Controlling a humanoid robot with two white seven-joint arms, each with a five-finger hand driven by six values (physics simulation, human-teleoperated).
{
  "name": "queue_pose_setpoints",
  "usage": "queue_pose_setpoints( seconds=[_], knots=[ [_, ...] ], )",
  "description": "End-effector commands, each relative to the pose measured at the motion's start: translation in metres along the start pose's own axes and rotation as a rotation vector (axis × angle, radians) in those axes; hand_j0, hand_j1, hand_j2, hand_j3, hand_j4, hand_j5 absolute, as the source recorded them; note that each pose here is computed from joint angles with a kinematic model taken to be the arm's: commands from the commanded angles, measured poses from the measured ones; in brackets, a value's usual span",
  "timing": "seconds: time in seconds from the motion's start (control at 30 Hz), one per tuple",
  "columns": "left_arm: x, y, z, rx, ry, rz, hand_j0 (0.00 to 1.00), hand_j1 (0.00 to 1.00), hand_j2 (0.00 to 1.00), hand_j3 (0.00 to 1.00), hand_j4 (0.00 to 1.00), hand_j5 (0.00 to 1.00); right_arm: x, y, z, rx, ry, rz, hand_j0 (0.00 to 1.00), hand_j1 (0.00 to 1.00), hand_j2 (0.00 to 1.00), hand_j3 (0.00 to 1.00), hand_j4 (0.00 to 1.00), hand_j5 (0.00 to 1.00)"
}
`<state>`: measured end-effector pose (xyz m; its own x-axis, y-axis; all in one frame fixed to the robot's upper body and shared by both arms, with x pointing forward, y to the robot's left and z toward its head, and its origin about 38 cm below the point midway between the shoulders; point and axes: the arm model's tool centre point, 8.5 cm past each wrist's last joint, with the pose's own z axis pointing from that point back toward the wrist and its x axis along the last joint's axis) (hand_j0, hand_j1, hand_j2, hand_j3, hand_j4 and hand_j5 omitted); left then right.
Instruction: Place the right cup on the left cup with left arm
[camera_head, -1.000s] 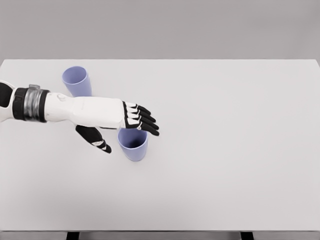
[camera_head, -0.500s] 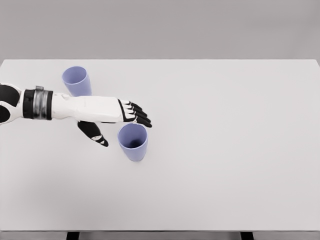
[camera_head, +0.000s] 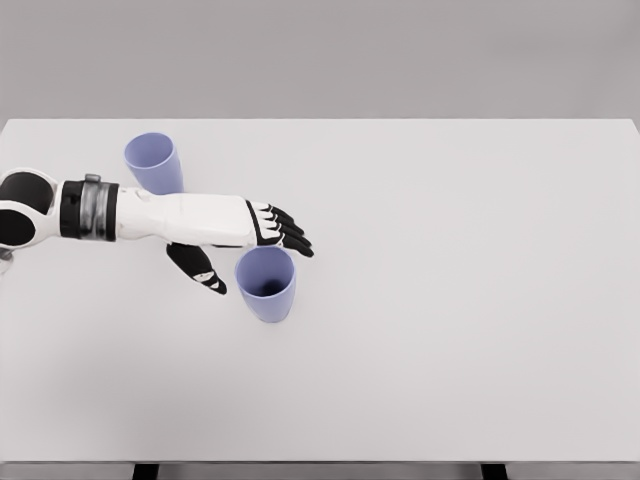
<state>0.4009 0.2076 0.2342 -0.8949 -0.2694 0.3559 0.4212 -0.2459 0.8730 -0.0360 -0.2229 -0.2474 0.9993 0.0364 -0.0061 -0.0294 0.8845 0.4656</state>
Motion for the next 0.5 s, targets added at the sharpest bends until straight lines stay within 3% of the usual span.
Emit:
queue_pose_setpoints(
  seconds=[0.0, 0.07, 0.27, 0.47],
  knots=[
    [-0.001, 0.000, 0.001, -0.002, 0.010, -0.005, 1.00, 1.00, 1.00, 1.00, 1.00, 1.00, 0.000, 0.000, 0.000, 0.001, 0.000, 0.001, 1.00, 1.00, 1.00, 1.00, 1.00, 1.00],
    [-0.003, 0.011, 0.008, 0.011, 0.047, -0.060, 1.00, 1.00, 1.00, 1.00, 1.00, 1.00, 0.001, 0.000, 0.000, 0.000, -0.001, 0.002, 1.00, 1.00, 1.00, 1.00, 1.00, 1.00],
    [-0.003, 0.008, 0.002, 0.004, 0.051, -0.081, 1.00, 1.00, 1.00, 1.00, 1.00, 1.00, 0.001, 0.000, 0.000, 0.001, 0.000, 0.003, 1.00, 1.00, 1.00, 1.00, 1.00, 1.00],
    [-0.003, -0.010, -0.006, -0.003, 0.034, -0.039, 1.00, 1.00, 1.00, 1.00, 1.00, 1.00, 0.000, 0.000, 0.000, 0.001, 0.000, 0.001, 1.00, 1.00, 1.00, 1.00, 1.00, 1.00]
  ],
)
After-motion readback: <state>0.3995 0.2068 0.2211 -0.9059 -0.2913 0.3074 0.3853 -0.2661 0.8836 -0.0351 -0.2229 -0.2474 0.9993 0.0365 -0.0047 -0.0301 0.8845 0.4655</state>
